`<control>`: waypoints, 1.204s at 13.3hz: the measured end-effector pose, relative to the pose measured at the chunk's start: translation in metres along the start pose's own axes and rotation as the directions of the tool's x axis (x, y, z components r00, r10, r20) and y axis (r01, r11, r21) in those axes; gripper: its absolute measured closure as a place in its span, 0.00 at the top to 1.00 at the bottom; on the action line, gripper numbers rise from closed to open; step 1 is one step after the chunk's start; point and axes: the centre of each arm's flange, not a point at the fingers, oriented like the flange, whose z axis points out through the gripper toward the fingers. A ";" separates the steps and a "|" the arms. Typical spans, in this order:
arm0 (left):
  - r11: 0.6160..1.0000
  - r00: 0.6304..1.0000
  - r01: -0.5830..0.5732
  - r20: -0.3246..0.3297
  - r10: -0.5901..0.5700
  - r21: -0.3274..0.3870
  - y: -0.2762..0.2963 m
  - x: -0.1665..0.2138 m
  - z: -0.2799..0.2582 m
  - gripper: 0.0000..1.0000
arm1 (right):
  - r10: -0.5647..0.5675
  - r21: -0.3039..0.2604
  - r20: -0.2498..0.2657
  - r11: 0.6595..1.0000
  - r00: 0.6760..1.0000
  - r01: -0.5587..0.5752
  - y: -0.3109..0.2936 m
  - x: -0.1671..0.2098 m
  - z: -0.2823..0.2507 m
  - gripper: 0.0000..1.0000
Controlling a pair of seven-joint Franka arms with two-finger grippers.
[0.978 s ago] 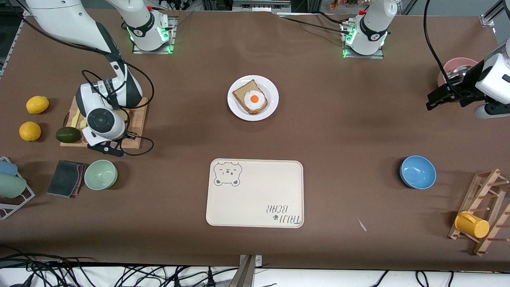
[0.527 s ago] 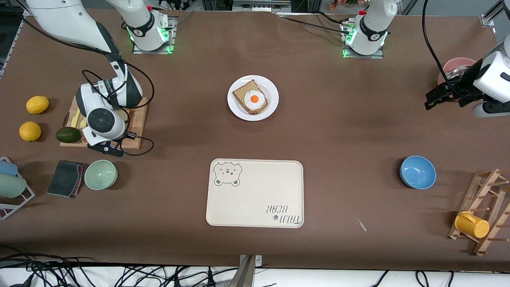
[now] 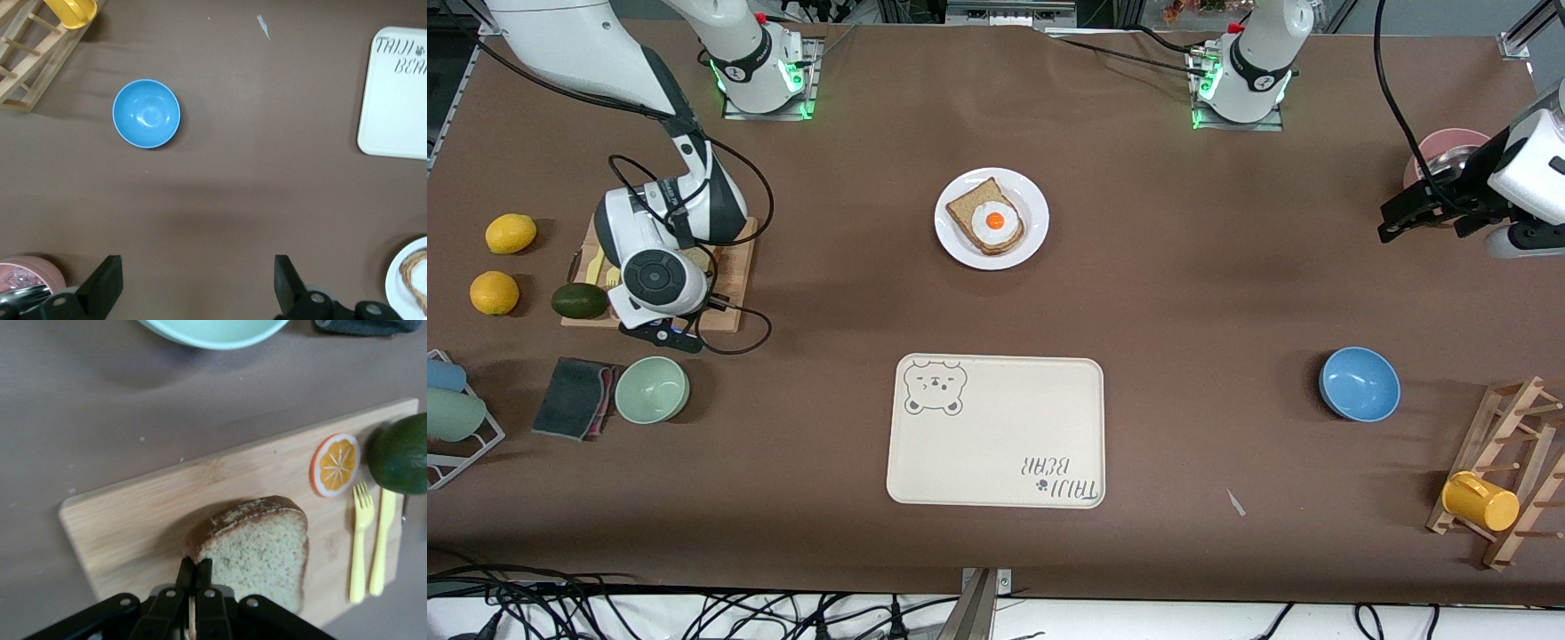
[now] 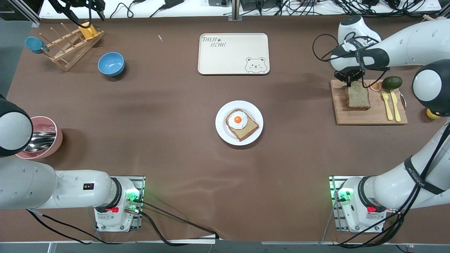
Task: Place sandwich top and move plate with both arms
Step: 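Close the right gripper on the edge of the bread slice, then carry the bread slice to the plate and lower it onto the egg toast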
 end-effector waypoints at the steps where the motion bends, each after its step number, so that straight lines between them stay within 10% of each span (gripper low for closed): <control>1: 1.000 1.000 -0.013 0.012 0.013 0.001 -0.001 -0.001 0.000 1.00 | 0.006 0.007 0.023 1.000 1.000 -0.007 -0.006 -0.001 -0.015 0.04; 9: 0.993 0.993 -0.120 0.020 0.120 -0.001 -0.011 -0.002 -0.001 1.00 | -0.097 0.108 0.140 0.991 0.985 0.082 -0.089 -0.050 -0.139 0.04; 16: 0.992 0.991 -0.130 0.023 0.130 -0.002 -0.011 -0.001 0.001 1.00 | -0.046 0.147 0.132 0.989 0.990 0.027 -0.232 -0.177 -0.202 0.04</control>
